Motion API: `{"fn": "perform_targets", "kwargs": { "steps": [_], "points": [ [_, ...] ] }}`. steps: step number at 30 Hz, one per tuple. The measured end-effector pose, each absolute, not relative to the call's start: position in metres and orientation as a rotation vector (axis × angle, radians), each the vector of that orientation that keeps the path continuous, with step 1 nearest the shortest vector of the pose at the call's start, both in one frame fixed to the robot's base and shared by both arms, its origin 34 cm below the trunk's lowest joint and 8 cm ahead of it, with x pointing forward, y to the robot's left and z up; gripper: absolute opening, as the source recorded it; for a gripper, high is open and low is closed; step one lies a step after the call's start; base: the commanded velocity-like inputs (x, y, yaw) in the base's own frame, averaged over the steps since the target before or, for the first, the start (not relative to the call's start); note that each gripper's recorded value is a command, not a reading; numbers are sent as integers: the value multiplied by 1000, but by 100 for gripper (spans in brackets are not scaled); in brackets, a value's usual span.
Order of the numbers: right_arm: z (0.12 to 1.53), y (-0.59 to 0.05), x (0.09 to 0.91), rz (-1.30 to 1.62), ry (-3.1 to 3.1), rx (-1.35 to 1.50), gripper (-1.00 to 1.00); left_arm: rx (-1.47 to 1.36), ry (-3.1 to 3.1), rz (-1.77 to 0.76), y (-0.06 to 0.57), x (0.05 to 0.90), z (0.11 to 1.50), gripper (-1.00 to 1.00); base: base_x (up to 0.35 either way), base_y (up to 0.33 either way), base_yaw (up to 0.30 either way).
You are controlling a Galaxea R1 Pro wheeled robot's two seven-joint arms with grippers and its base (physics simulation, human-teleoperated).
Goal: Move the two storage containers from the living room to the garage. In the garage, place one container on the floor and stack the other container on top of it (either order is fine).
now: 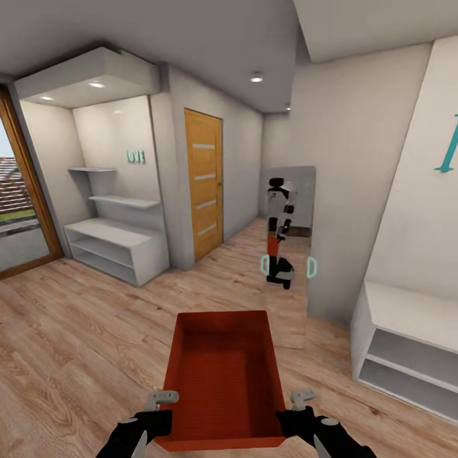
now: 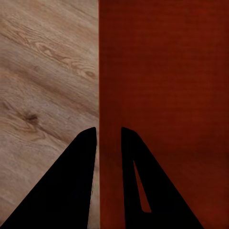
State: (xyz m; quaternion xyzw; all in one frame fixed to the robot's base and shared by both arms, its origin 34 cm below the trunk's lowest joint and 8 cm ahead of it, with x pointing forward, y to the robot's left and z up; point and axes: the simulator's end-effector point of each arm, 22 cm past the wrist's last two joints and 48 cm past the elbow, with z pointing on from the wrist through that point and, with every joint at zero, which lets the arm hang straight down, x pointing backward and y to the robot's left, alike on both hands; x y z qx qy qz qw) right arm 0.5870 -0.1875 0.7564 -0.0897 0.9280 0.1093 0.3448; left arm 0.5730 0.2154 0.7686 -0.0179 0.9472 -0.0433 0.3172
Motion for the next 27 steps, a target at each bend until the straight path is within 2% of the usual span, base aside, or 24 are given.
{"fn": "perform_targets", "kwargs": {
  "steps": [27],
  "points": [
    [757,-187,587,284,2409,-233,-100,-47,2493,-114,215,573,769,-100,281,174,0]
  ]
}}
